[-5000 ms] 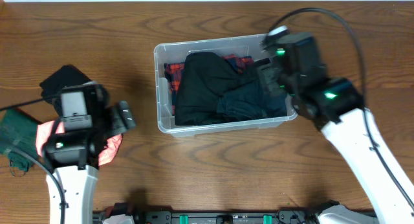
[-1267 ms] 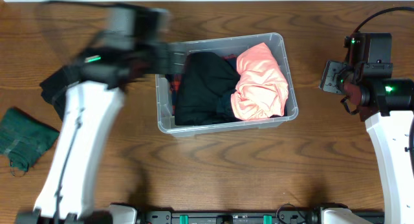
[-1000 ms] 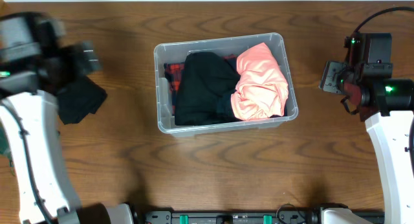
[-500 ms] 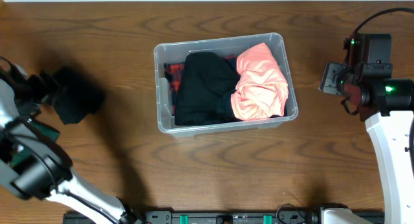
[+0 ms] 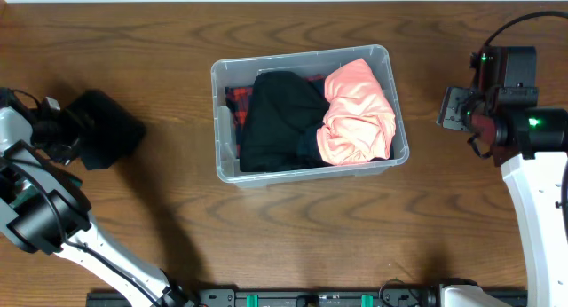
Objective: Pack container
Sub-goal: 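Lower the pink shirt into the bin's right side and release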
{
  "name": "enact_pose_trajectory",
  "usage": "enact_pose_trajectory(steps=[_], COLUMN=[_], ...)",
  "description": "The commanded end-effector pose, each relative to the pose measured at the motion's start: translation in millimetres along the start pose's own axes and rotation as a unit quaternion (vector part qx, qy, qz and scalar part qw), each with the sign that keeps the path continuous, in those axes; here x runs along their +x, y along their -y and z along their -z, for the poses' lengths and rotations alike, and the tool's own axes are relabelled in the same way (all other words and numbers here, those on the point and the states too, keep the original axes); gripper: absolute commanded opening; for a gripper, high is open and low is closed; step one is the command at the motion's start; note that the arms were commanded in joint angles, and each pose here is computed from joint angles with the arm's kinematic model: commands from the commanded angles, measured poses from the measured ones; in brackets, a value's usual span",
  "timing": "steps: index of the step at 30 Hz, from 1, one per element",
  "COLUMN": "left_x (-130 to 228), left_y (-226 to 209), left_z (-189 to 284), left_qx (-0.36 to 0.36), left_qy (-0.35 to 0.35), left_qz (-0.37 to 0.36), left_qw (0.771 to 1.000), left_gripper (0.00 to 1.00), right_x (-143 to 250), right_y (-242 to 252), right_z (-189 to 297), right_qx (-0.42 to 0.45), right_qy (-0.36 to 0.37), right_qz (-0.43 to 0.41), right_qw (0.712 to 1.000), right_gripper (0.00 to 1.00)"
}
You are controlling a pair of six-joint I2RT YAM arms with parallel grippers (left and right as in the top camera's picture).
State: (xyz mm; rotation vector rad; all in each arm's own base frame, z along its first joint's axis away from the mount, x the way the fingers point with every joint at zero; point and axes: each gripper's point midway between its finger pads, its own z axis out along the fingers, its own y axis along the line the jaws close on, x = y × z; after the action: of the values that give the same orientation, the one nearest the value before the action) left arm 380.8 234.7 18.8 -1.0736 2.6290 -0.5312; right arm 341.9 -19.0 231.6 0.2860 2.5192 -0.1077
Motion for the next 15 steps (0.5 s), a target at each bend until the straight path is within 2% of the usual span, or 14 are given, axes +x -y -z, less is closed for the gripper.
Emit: enact_pose_trajectory(steps=[1,3,9,15], left_x=[7.0,9.1,13.2,23.2], left_y=[20.6,29.2,60.7,139.3], left_z=[-4.8,-1.0,34.5,103.3], left_qx=[0.059,0.081,0.115,0.136], left_qy=[-0.017,-0.02,-0.007,0.064], left_qz=[-0.004,-0.003,-0.019,-0.121], left_qw=[0.998,0.997,0.993,0.981], left_gripper=[0.22,0.06,0.06,0.06], right_x=[-0.6,0.3,0.9,0.6], right_y=[2.2,2.4,3.3,3.9], right_z=[3.5,3.5,3.5,3.5], right_qx=[-0.001,0.0,0.002,0.004], right_qy=[0.004,0.002,0.001,0.002], right_qz=[0.004,0.007,0.017,0.017], right_qw=[1.0,1.0,1.0,1.0], right_gripper=[0.64,0.64,0.64,0.64])
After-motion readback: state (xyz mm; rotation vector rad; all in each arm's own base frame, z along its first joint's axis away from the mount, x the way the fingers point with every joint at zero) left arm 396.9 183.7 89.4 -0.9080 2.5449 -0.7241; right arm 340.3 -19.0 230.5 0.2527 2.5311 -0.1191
